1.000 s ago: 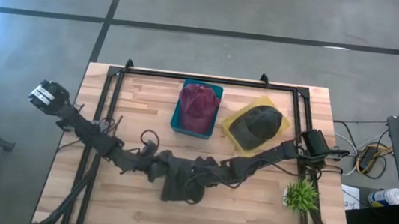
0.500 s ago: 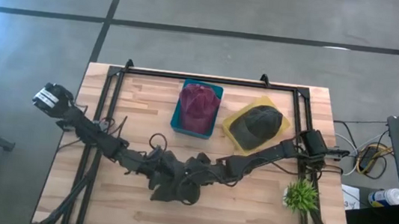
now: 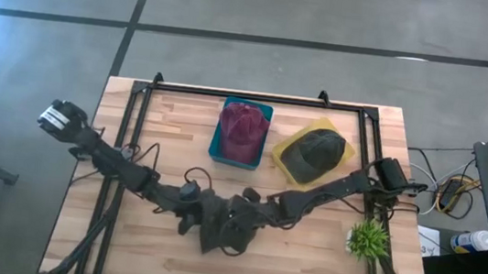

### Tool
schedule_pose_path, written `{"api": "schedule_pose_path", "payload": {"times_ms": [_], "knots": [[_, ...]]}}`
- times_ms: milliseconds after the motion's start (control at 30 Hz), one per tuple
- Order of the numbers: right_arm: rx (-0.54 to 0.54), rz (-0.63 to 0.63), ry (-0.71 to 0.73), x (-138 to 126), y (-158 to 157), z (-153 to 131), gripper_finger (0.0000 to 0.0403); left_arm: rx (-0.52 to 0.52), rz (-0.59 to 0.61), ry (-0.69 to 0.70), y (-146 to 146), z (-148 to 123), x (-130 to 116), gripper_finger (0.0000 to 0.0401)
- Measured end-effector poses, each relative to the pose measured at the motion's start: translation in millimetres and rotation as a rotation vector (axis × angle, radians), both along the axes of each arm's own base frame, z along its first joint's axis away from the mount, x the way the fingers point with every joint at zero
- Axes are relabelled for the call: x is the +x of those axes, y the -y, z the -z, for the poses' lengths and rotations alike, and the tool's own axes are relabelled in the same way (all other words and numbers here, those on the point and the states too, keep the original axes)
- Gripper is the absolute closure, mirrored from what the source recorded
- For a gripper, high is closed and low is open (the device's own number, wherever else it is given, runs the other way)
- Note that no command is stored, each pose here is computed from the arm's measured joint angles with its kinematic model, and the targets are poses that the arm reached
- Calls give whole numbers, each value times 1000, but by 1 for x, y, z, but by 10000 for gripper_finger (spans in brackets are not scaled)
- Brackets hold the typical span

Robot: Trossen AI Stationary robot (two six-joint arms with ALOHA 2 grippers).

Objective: Pick & Place hat
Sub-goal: Put the black cap into the yellow bin

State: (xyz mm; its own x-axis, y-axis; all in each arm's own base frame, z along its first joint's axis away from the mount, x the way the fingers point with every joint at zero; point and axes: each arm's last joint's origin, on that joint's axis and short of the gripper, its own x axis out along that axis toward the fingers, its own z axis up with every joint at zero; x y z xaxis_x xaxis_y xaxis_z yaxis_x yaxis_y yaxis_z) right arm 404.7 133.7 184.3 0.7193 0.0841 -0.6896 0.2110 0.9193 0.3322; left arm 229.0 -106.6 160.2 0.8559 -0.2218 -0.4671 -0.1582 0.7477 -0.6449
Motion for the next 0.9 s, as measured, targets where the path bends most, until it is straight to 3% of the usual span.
{"api": "schedule_pose_path", "payload": {"times_ms": [200,367,433,733,833,900], "knots": [[1,1,6,1,0,-1,264,6,0,-7,-1,10,9,236],[14,-3,33,4,-2,-7,264,-98,44,303,4,-16,29,236],[19,-8,46,6,-3,-13,264,-104,45,345,3,-21,34,236],[-17,-84,124,-5,-5,-74,264,-194,112,471,3,-60,47,236],[-42,-103,169,-17,-6,-102,264,-118,128,559,2,-88,46,236],[-63,-94,92,-33,-4,-109,264,-28,136,482,1,-95,48,236]]}}
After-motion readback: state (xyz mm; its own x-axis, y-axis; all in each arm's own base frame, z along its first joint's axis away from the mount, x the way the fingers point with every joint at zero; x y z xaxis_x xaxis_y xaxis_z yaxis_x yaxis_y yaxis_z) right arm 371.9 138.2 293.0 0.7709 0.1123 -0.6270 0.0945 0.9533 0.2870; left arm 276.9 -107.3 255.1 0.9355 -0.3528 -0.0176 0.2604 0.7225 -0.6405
